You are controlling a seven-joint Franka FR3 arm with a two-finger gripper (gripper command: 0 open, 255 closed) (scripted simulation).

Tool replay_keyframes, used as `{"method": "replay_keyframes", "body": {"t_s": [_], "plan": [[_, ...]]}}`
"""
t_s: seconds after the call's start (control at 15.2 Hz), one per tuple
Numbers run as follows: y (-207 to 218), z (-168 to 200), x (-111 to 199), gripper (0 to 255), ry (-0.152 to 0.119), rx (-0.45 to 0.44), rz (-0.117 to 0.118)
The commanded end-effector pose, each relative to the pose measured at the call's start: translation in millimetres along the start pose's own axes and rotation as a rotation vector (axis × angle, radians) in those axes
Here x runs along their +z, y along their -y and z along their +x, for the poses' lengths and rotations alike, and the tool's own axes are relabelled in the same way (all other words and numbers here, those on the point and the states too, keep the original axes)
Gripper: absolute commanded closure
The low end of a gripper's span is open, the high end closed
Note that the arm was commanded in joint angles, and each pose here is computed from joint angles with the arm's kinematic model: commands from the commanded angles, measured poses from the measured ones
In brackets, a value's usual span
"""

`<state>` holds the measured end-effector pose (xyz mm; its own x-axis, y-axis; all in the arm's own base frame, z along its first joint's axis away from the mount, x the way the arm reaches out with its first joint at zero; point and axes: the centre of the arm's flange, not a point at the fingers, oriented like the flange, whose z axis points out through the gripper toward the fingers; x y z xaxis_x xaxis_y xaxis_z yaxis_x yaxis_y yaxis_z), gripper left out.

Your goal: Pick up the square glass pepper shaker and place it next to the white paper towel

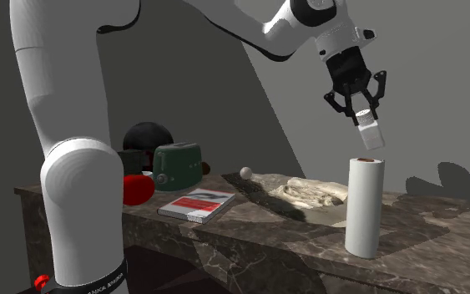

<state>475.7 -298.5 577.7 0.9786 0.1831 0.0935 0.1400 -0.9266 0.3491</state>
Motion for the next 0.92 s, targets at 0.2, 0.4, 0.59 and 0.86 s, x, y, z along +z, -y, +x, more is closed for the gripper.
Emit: {"method": "replay_keyframes", "body": {"t_s": [0.2,0.4,0.59,0.86], "plan": [[10,-1,24,255,0.000,0.000,0.000],[15,-3,38,255,0.000,0.000,0.000],[21,-4,53,255,0.000,0.000,0.000],[28,-6,73,255,0.000,0.000,0.000]]}}
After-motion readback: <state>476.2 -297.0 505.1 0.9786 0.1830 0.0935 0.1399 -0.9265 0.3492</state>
